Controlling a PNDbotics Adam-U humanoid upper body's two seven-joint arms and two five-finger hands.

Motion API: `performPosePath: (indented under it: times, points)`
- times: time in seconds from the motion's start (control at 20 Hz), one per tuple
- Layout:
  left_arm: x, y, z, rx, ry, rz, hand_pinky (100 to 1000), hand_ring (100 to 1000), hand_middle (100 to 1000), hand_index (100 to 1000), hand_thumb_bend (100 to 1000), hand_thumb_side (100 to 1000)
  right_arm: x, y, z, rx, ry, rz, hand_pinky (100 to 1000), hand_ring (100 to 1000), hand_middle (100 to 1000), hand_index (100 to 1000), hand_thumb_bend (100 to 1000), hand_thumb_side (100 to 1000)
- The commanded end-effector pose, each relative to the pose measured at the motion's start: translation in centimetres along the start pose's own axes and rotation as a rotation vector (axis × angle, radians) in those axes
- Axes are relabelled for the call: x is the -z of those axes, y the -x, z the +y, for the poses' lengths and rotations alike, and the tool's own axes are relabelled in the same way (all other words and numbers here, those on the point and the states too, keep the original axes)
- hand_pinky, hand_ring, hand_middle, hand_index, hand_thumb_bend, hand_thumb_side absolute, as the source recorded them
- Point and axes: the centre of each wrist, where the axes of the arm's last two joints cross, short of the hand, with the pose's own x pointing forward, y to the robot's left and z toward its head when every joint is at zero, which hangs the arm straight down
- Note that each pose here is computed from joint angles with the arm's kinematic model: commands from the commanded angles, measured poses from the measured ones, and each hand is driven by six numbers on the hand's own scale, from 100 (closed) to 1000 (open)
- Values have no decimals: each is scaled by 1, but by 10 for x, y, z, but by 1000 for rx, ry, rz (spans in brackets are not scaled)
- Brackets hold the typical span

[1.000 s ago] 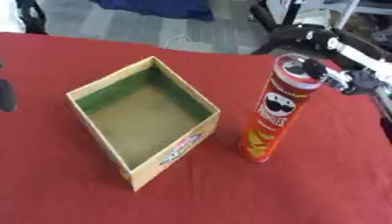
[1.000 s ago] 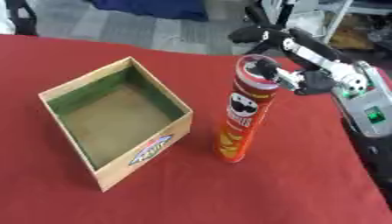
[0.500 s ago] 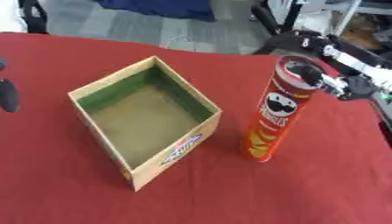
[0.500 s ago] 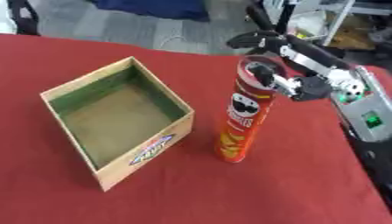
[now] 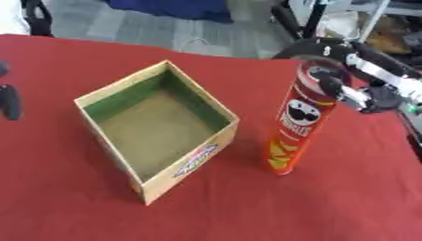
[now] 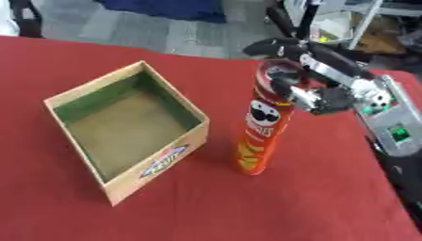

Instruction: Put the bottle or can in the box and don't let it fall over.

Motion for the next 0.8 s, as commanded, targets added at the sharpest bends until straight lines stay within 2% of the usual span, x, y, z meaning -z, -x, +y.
performPosePath:
  times: [0.05, 0.4, 0.6, 0.75, 0.8]
  points:
    - [6, -6, -2, 15, 32, -4, 517, 747, 817, 890, 100, 646, 0, -2, -9, -179, -234, -182, 892, 884, 867, 916, 100, 861]
    - [7, -6, -2, 11, 35, -2, 516, 749, 814, 886, 100, 647, 1, -1, -8, -189, -236, -181, 827, 853, 858, 907, 100, 765]
    - [7, -6, -2, 9, 37, -2, 516, 749, 813, 885, 100, 647, 1, -1, -8, -202, -242, -181, 819, 847, 859, 901, 100, 736]
    - [7, -6, -2, 8, 37, -2, 516, 750, 813, 884, 100, 647, 3, -2, -8, -220, -256, -179, 815, 843, 858, 896, 100, 661]
    - [7, -6, -2, 8, 38, -2, 515, 750, 812, 883, 100, 647, 3, -3, -8, -226, -261, -179, 811, 840, 857, 895, 100, 606]
